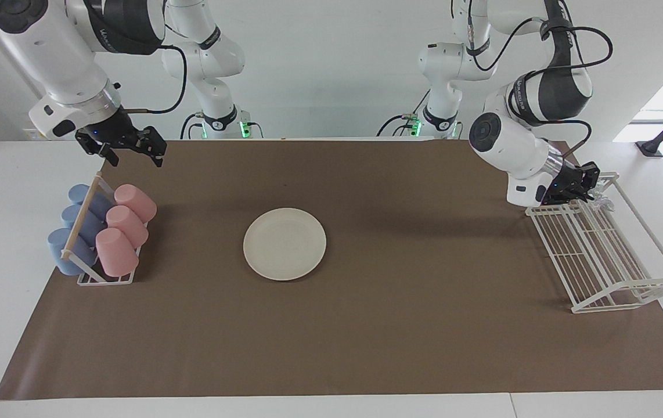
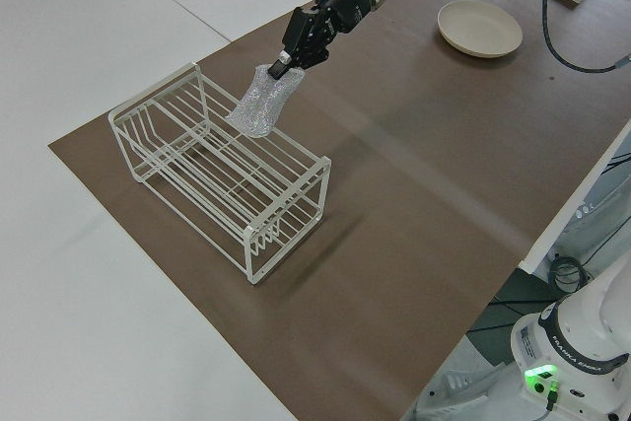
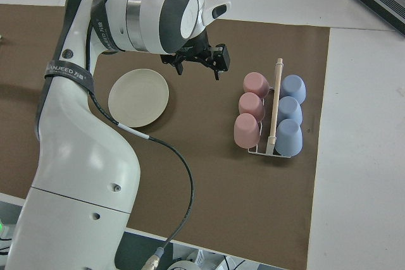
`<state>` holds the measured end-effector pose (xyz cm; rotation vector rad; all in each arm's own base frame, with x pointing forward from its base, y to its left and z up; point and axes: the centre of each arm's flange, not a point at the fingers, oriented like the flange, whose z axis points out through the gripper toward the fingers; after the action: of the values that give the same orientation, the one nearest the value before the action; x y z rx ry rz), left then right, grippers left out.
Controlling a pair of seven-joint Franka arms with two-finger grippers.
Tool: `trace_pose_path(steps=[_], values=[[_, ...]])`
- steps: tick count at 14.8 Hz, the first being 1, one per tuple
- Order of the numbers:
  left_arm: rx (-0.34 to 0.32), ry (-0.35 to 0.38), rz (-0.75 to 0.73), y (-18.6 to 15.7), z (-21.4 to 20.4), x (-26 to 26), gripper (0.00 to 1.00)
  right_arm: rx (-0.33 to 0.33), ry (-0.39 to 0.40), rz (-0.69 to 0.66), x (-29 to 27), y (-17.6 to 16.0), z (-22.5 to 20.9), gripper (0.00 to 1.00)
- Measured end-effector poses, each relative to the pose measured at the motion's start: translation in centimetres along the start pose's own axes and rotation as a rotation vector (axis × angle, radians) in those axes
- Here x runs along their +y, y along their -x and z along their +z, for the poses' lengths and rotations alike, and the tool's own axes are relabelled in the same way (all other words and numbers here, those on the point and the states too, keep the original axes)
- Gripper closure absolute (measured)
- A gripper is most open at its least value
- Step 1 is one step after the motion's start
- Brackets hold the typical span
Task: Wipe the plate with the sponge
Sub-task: 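Place the sponge in the wire basket and open the left gripper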
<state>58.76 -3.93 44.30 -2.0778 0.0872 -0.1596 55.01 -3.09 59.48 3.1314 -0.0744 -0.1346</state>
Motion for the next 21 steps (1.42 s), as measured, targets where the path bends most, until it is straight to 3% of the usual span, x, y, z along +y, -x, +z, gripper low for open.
trace_pose_path(steps=[4,11,14,20,21], values=[[0.011,-0.007,-0.049,-0.8,1.7,2.8,0.96,0.007,0.000,0.005,0.3,-0.1,-0.1,0.00],[0.026,0.016,-0.105,-1.1,2.6,2.7,0.96,0.032,-0.001,0.014,0.8,-0.3,-0.3,0.00],[0.023,0.017,-0.113,-1.2,2.9,2.6,0.70,0.032,-0.001,0.011,0.7,-0.3,-0.3,0.00],[0.033,0.028,-0.115,-1.3,2.9,2.6,0.04,0.032,0.000,0.006,0.4,-0.3,-0.3,0.00],[0.031,0.033,-0.119,-1.3,2.8,2.6,0.00,0.032,0.000,0.005,0.4,-0.3,-0.3,0.00]])
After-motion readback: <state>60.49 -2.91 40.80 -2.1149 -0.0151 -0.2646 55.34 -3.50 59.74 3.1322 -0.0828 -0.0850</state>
